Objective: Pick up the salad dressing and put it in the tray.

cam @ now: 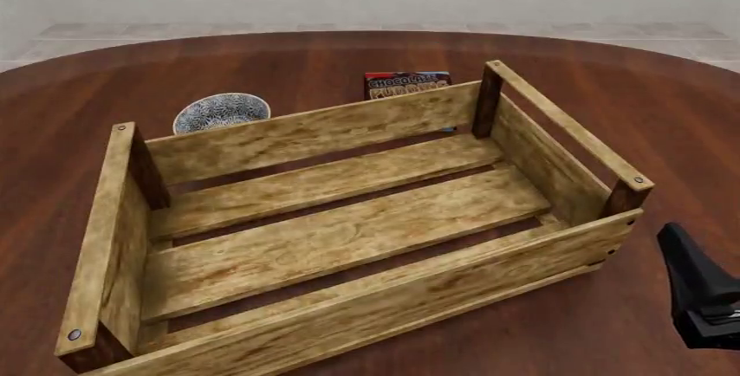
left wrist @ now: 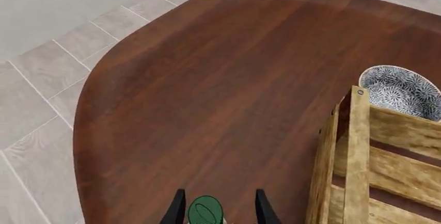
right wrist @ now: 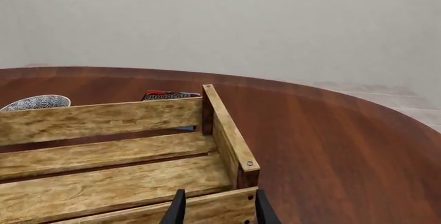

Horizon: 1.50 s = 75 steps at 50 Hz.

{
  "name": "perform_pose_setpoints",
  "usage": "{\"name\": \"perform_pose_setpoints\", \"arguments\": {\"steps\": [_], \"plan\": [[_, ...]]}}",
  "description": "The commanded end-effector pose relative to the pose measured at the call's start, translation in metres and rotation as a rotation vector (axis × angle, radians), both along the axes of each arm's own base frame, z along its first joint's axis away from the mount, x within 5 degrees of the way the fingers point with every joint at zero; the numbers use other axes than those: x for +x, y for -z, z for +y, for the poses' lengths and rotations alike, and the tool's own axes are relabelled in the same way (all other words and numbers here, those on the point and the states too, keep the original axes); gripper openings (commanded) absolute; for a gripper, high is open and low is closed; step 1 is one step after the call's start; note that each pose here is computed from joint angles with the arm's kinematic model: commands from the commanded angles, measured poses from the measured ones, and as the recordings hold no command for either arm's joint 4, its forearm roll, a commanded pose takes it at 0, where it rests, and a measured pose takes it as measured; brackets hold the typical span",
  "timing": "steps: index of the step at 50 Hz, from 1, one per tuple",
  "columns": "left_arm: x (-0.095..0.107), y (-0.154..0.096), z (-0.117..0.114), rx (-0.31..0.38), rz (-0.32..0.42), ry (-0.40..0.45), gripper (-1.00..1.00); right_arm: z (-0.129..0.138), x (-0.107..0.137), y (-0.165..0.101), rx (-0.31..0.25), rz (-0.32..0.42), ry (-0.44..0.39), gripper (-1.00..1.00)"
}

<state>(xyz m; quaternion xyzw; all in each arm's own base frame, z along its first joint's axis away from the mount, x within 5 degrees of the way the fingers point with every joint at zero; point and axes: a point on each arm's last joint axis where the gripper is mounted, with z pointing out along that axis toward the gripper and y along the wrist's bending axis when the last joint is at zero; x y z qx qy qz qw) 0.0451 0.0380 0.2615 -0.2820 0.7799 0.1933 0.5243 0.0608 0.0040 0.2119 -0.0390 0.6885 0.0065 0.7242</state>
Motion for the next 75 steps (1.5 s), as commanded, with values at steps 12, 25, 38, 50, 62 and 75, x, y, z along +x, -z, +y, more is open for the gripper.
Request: {"name": "perform_pose_setpoints", "arguments": {"steps": [12, 25, 38, 50, 62, 75], "plan": [[0.003, 0.024, 0.008, -0.043, 0.034, -0.065, 1.00, 0.000, 0.001, 0.000, -0.010, 0.004, -0.002, 1.00], [0.007, 0.036, 0.015, -0.053, 0.056, -0.091, 1.00, 0.000, 0.000, 0.000, -0.007, 0.003, 0.004, 1.00], [0.011, 0.043, 0.020, -0.063, 0.073, -0.105, 1.00, 0.000, 0.001, 0.000, -0.012, 0.005, 0.001, 1.00], [0.014, 0.053, 0.022, -0.086, 0.095, -0.095, 1.00, 0.000, 0.000, 0.001, -0.011, 0.004, 0.006, 1.00], [0.015, 0.067, 0.025, -0.116, 0.120, -0.109, 1.00, 0.000, 0.000, 0.001, -0.011, 0.004, 0.007, 1.00], [0.014, 0.075, 0.024, -0.127, 0.143, -0.106, 1.00, 0.000, 0.000, 0.001, -0.015, 0.005, 0.003, 1.00]]}}
